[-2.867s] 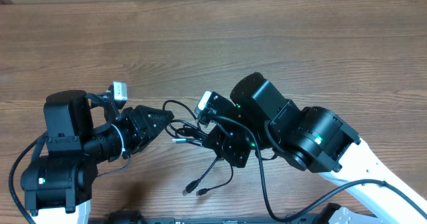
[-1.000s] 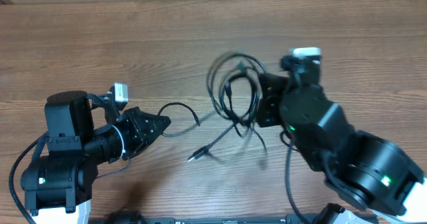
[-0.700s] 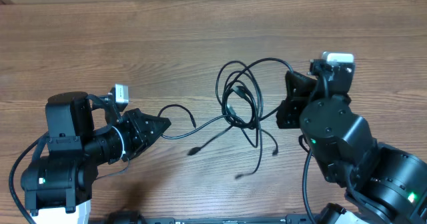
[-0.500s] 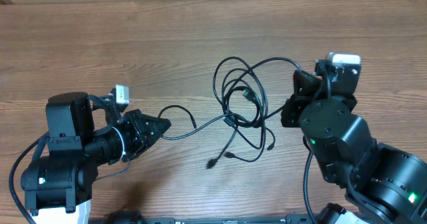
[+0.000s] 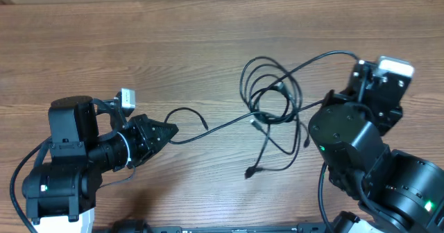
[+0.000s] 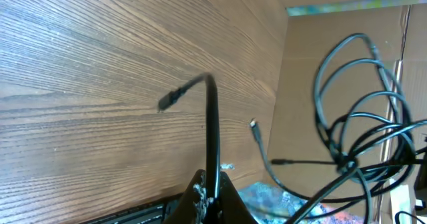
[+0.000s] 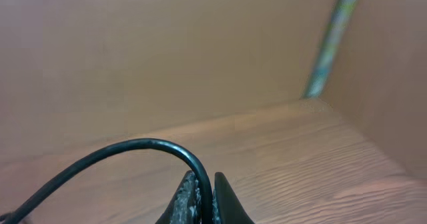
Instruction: Untangle cables
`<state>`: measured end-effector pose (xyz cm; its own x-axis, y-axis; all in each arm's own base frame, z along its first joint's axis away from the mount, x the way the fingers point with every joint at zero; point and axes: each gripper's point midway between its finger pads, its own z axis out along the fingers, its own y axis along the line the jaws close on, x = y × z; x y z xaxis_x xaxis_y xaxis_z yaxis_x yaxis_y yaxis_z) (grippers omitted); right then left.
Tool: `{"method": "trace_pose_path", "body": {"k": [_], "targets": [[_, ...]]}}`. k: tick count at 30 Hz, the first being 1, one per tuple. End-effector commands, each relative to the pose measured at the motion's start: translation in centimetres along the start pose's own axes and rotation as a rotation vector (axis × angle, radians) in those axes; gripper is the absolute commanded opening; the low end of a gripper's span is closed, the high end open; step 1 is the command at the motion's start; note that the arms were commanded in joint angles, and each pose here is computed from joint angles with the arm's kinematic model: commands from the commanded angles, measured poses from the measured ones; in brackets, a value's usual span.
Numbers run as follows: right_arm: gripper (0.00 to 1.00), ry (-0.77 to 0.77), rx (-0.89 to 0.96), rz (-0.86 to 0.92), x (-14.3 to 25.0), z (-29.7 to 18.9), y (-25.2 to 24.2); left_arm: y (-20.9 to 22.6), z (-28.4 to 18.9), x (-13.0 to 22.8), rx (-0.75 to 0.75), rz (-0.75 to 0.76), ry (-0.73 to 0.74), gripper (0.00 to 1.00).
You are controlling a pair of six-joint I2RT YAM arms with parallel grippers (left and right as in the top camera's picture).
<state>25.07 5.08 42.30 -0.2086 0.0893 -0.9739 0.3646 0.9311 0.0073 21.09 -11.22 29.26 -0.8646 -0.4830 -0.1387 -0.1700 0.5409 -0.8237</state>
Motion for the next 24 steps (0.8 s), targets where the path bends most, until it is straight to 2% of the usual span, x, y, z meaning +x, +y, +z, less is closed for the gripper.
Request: {"method": "trace_pose_path", "body": {"k": [1, 13, 18, 24], "targets": [[0.04, -0.193, 0.257, 0.081, -4.3, -1.8, -6.3, 0.6, 0.0, -0.4, -0.03, 0.022, -0.022, 0.04], [0.04, -0.217, 0.464, 0.053, -5.1, -1.9, -11.1, 1.0, -0.1, -0.8, -0.06, 0.073, -0.044, 0.04], [0.04, -0.202, 0.554, 0.013, -5.2, -1.7, -12.9, 3.0, -0.5, -2.5, -0.186, 0.142, -0.129, 0.04], [0.04, -0.19, 0.685, 0.019, -5.2, -1.7, -15.7, 4.7, -3.7, -6.1, -0.34, 0.119, -0.331, 0.04]]}}
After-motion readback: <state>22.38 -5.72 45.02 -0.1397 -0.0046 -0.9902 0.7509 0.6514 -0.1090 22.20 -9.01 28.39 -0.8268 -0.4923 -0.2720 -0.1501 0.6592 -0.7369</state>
